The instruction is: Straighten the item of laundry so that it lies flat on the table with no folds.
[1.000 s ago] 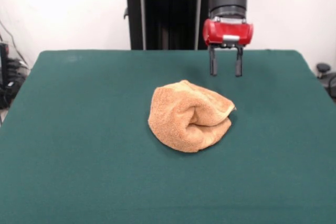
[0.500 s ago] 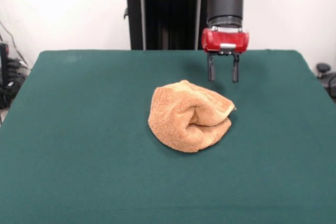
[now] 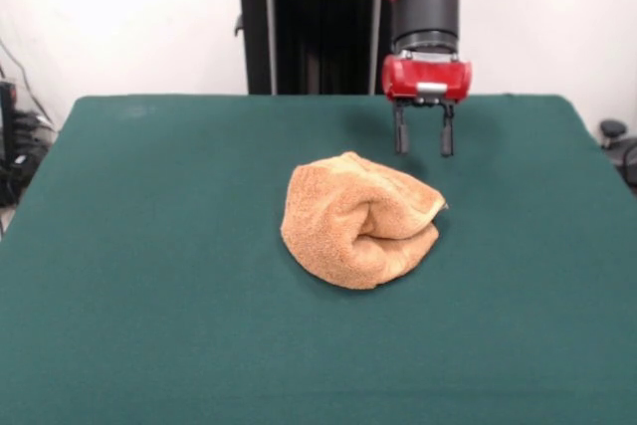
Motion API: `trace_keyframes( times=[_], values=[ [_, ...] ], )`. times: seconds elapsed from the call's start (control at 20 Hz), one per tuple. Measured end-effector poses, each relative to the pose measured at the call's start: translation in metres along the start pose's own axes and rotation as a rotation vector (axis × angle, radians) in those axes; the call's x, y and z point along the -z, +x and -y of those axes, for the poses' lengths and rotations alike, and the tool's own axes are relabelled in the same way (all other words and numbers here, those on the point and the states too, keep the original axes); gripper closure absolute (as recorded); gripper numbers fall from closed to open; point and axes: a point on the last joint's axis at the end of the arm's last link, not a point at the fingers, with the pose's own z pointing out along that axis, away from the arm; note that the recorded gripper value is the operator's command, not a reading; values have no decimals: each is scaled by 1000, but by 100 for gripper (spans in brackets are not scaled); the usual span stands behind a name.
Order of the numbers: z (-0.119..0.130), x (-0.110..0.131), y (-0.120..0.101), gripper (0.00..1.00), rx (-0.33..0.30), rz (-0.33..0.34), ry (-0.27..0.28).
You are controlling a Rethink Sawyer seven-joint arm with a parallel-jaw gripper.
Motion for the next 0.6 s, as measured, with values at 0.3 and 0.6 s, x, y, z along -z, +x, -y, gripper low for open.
trace_keyframes(
  times=[0.3, 0.6],
  values=[
    [0, 0, -7, 0, -1, 58, 6],
    [3, -6, -9, 0, -15, 54, 49]
  ],
)
